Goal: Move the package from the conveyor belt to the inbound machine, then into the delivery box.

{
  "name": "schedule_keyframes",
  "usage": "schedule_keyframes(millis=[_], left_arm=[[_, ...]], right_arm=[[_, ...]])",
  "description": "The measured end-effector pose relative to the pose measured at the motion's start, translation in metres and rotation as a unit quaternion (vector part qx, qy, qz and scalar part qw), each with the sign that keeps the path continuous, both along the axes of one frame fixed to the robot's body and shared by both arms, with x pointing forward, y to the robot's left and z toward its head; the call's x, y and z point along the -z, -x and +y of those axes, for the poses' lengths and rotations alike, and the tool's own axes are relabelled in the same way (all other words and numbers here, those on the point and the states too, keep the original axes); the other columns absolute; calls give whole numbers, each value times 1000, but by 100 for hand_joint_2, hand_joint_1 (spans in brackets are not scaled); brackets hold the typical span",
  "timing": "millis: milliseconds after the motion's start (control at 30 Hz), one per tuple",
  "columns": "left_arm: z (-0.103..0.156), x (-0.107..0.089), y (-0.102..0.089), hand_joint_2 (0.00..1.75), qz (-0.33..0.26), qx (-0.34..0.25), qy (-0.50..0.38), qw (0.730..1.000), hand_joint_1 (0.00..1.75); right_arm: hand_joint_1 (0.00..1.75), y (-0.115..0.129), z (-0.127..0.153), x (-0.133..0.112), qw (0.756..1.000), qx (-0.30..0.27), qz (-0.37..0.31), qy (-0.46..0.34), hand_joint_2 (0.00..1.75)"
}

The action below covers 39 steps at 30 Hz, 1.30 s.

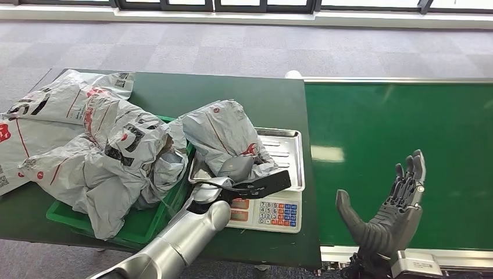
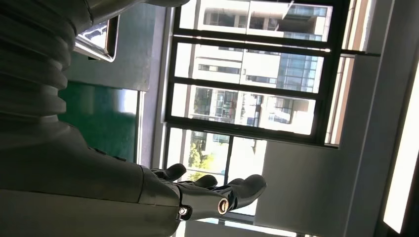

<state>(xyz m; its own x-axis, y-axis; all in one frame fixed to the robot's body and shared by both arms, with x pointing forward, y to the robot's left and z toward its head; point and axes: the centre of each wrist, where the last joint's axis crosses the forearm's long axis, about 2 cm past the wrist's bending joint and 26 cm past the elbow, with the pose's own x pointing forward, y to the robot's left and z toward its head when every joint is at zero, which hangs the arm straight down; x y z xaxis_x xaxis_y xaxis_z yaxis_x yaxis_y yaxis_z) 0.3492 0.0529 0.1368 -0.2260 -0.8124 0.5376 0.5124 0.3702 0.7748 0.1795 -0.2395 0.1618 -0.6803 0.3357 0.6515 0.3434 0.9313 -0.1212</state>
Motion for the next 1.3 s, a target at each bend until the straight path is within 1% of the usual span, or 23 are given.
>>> schedule_keyframes(millis=[33, 133, 333, 633, 867, 1300], left_arm=[[3, -3, -2, 175, 0, -5, 19, 1000, 0], [13, -8, -8, 175, 3, -19, 58, 998, 0], [28, -7, -11, 175, 9, -34, 73, 997, 0], [33, -1, -10, 175, 18, -36, 71, 997, 0], [36, 6, -9, 175, 33, -25, 66, 997, 0], [37, 8, -8, 175, 38, -23, 64, 997, 0]], right_arm=[[0, 1, 0, 0, 1000, -1, 2, 1, 175], [0, 2, 0, 1, 1000, -3, 5, 1, 175], [0, 1, 0, 1, 1000, -5, 6, -1, 175], [0, 0, 0, 1, 1000, -7, 5, -3, 175], [0, -2, 0, 3, 1000, -1, 3, -12, 175], [0, -4, 0, 4, 1000, -1, 3, -12, 175]])
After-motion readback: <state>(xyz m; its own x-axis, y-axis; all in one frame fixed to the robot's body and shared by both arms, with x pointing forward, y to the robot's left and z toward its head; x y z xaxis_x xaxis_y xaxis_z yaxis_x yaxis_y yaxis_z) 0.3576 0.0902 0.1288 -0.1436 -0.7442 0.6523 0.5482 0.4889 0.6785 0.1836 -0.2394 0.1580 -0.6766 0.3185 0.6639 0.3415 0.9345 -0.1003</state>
